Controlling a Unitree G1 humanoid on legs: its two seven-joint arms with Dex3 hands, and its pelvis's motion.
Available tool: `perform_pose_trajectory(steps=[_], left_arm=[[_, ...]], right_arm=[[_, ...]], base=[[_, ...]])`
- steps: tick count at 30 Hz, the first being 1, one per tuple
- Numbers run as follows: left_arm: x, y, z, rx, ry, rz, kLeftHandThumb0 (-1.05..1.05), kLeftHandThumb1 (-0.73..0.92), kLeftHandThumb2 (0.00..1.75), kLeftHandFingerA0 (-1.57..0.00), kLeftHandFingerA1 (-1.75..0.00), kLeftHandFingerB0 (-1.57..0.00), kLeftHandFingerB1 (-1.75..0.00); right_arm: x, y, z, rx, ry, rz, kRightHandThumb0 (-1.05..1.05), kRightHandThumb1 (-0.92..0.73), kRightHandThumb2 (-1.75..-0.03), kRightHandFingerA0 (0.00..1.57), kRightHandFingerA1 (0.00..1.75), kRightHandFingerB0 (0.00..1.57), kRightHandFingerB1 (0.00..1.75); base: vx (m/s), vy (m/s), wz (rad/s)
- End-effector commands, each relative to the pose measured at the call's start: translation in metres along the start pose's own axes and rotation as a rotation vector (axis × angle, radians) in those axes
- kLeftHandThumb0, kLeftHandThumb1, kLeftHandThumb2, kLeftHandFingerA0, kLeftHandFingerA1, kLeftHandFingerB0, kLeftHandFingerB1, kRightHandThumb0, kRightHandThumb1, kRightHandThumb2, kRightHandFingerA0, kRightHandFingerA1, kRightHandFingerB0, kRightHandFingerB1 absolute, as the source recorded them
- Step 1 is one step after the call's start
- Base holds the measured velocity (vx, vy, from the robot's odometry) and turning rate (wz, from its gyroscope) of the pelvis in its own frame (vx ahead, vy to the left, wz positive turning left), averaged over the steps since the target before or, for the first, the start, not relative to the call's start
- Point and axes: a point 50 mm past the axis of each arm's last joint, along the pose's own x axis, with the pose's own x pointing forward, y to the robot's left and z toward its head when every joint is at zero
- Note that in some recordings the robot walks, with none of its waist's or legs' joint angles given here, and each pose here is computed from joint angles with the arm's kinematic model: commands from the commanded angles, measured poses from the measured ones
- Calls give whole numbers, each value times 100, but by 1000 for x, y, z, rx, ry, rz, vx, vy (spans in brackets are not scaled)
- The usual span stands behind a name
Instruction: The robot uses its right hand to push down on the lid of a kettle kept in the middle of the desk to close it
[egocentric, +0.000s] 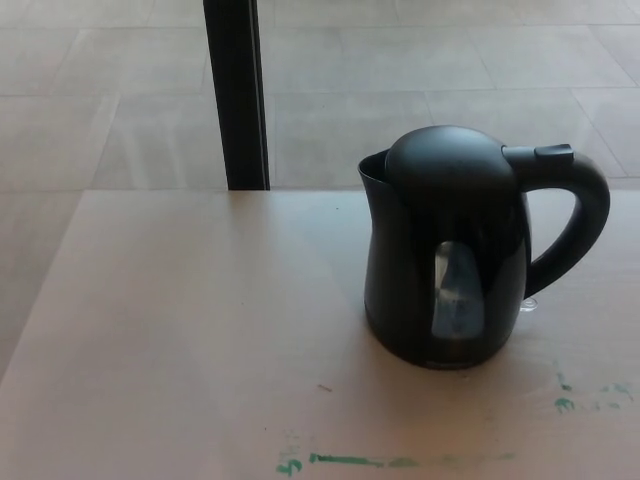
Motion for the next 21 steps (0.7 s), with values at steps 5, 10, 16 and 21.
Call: perform_pose_trajectory(steps=[5, 10, 16, 21], left_arm=[[-5, 11, -12, 44, 35, 45, -90, 92, 77, -51, -51, -42, -42], [-5, 11, -13, 25, 28, 45, -93, 84, 84, -44, -51, -37, -45], [-5, 11, -11, 106, 3, 86, -84, 91, 78, -48, -50, -42, -43], [-7, 14, -14, 139, 10, 90, -87, 92, 77, -50, -50, -41, -42]], right_arm=[[-19, -14, -43, 126, -48, -128, -78, -92, -73, 55, 78, 39, 58], [-23, -3, -59, 144, -11, -39, -82, -92, -74, 50, 86, 34, 57], [-25, -4, -62, 130, 10, -36, -78, -75, -112, 57, 81, 35, 63], [-22, 2, -60, 98, 10, -32, -81, -92, -73, 54, 80, 37, 56]], base=[[0, 0, 0], [0, 0, 0], [0, 0, 0], [0, 0, 0]])
